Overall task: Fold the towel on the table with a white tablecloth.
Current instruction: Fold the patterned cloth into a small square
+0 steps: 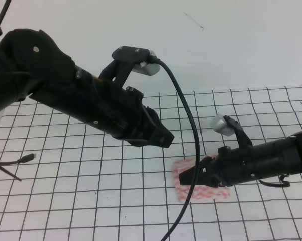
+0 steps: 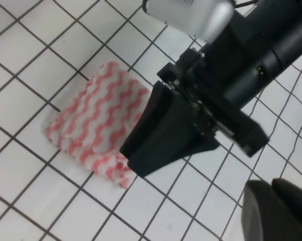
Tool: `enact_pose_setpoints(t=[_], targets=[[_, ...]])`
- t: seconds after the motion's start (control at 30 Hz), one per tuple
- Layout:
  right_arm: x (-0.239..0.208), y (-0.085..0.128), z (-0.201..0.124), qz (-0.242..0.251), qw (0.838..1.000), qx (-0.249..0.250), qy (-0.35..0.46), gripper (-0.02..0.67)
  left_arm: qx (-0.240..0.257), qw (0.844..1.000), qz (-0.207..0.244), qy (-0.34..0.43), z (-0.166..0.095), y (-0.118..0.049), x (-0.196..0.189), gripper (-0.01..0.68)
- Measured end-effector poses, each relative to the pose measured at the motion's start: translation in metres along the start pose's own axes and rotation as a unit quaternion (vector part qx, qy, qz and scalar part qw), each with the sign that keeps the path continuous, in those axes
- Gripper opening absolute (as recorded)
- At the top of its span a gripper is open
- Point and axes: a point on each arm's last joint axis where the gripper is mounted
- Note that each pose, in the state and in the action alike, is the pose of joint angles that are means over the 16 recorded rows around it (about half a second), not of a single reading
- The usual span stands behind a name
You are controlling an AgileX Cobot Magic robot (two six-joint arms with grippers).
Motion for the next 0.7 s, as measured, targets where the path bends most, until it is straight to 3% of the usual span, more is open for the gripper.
enact_pose_setpoints(t=[0.27,0.7], targets=[[-0.001,0.005,0.007,0.027,0.999,-0.015,-0.040,0.206,0.000,1.000,-0.001,0.003,-0.001,0.000,0.000,0.000],[-0.002,-0.010,0.010,-0.056,0.996,-0.038,-0.055,0.043,0.006,1.000,-0.001,0.002,0.000,0.000,0.000,0.000]])
Point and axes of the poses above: a point on each arm's last joint axis where the gripper is mounted, x pointing out along that axis toward the gripper, y along the wrist's bending axis when the last joint is at zero, z = x × y, and after that the axes turned 9 degrees about -x, right-handed
